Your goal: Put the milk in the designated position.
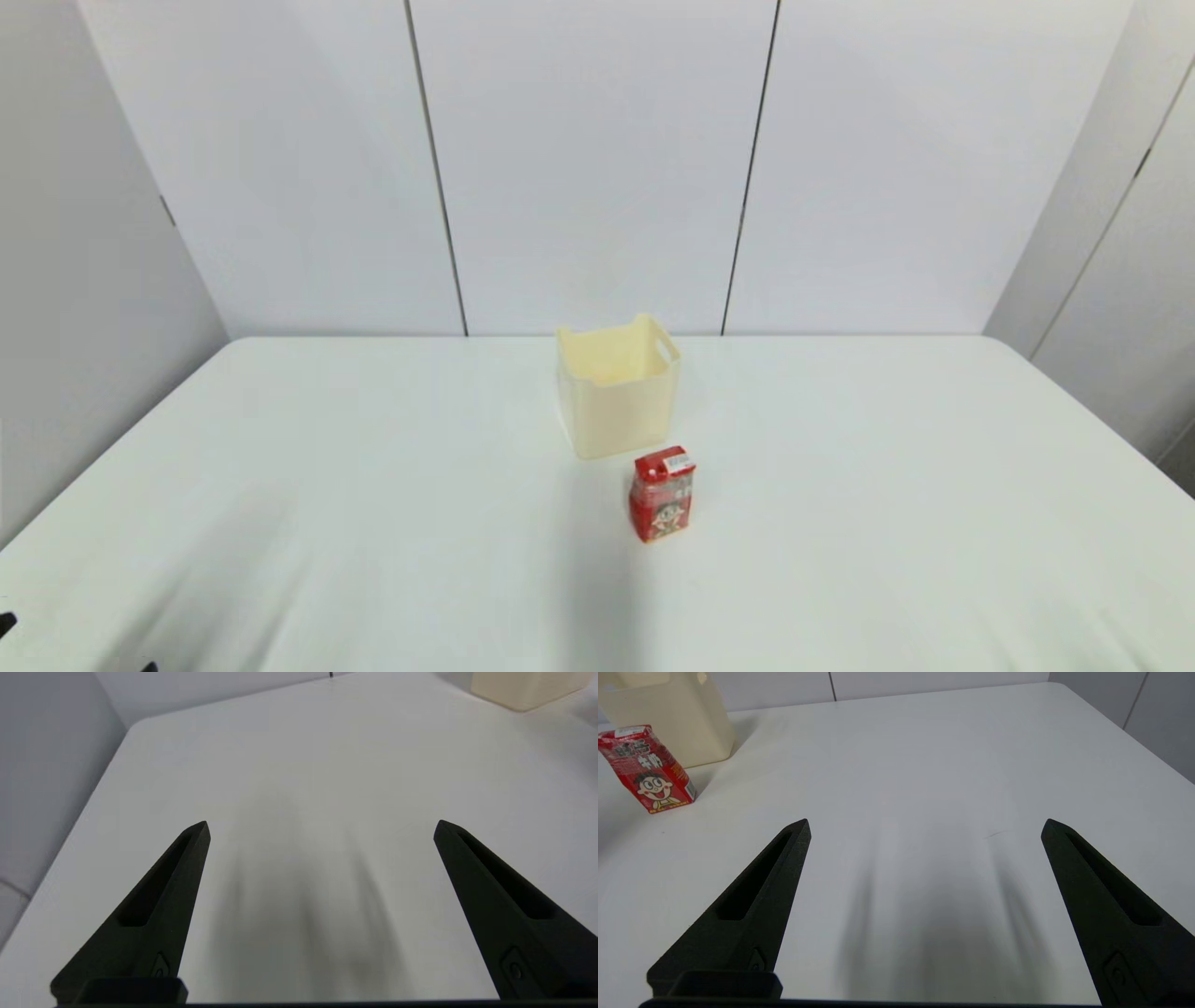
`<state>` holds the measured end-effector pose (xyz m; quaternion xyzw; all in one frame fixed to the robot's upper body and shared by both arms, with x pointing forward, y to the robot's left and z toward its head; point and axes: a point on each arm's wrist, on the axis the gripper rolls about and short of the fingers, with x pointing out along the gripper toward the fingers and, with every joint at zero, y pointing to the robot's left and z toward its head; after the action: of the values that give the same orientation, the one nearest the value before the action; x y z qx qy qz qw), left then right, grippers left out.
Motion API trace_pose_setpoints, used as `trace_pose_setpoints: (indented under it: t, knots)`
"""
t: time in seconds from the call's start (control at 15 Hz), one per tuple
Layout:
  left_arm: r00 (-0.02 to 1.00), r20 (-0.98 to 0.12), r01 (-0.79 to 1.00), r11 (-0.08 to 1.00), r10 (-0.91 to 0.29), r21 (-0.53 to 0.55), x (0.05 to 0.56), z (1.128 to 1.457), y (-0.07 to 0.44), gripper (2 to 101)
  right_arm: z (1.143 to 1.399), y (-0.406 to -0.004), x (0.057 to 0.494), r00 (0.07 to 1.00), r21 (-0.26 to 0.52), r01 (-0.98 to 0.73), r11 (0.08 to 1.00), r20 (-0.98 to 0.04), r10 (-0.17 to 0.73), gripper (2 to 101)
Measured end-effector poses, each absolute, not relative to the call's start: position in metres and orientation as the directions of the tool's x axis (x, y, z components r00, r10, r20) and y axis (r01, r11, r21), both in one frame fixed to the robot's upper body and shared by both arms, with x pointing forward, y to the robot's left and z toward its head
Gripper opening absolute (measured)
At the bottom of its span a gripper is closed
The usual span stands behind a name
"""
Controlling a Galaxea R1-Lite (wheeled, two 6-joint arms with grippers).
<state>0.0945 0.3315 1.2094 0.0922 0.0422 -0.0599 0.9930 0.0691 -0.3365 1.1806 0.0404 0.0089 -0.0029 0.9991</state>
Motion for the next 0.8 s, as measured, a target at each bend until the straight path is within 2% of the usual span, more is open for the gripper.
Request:
trace_pose_setpoints:
  t: [0.27,0.47,0.8]
  knots:
    - [0.995,-0.069,0.081,0.982,-0.071,0.171,0.074,1.186,0.332,97.1,1.181,-0.337,0.069,1.0,0.081,0.006,0.997,-0.018,-0.004,98.0]
    - [0.998,-0.02,0.057,0.994,-0.055,0.095,0.07,1.183,0.332,97.1,1.181,-0.337,0.069,1.0,0.08,0.006,0.997,-0.018,-0.005,98.0]
    - [0.999,-0.002,0.052,0.995,-0.052,0.084,0.069,1.182,0.332,97.5,1.181,-0.337,0.069,1.0,0.081,0.006,0.997,-0.018,-0.005,98.0]
